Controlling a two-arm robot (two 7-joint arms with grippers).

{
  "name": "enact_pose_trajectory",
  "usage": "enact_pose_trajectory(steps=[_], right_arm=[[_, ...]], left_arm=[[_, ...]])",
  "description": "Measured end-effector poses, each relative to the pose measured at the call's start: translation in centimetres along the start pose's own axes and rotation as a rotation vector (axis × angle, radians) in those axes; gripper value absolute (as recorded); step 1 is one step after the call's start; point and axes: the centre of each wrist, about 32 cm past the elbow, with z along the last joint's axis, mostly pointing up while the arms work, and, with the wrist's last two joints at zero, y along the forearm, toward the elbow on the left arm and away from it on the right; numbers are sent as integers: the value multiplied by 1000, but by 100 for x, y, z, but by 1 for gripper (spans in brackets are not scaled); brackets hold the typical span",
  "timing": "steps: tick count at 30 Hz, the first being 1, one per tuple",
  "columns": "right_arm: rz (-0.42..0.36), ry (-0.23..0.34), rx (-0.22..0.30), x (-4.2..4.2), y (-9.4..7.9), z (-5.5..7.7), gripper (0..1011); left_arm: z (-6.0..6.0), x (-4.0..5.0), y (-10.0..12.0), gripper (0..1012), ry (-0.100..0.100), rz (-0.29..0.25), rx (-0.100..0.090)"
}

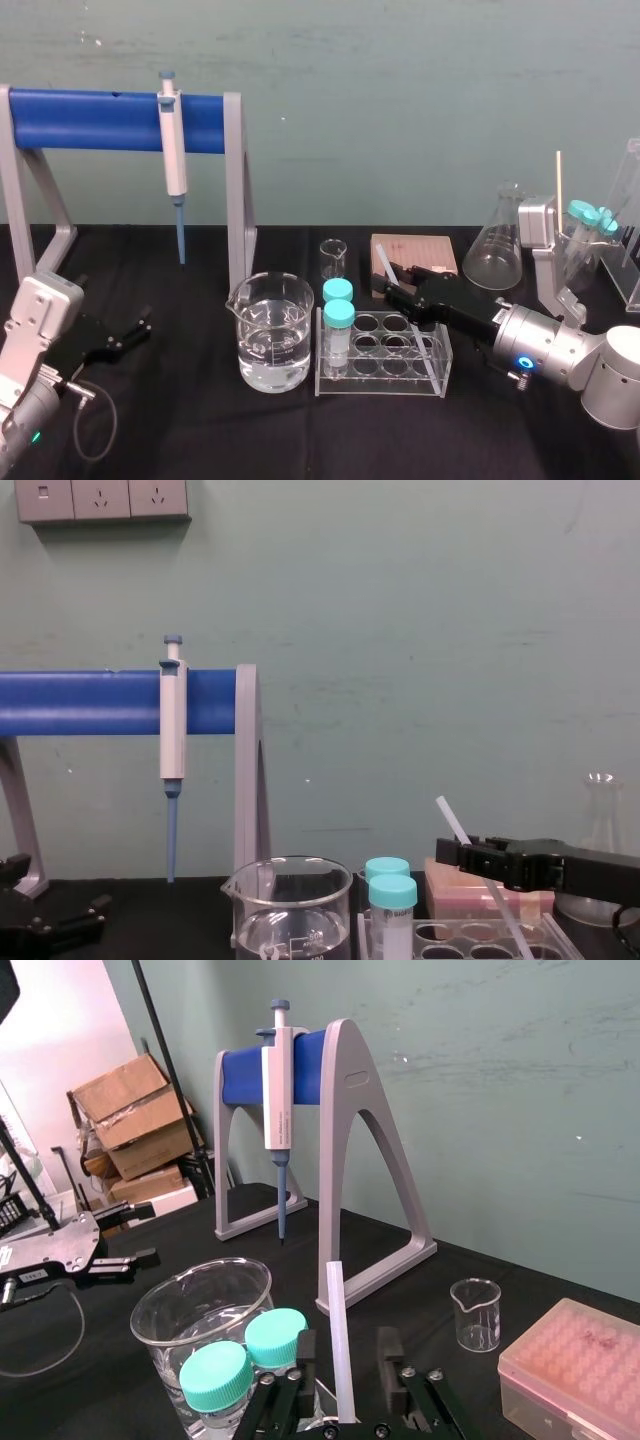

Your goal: Pick up the stirring rod with one hand, then place it down.

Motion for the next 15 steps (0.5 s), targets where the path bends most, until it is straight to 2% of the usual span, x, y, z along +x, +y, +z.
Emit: enact_pose_trajectory(steps=[11,15], right_arm=[[0,0,0,0,0,-1,82],[0,0,0,0,0,0,73]], left_arm=[[0,0,0,1000,0,0,0],[0,0,0,1000,0,0,0]])
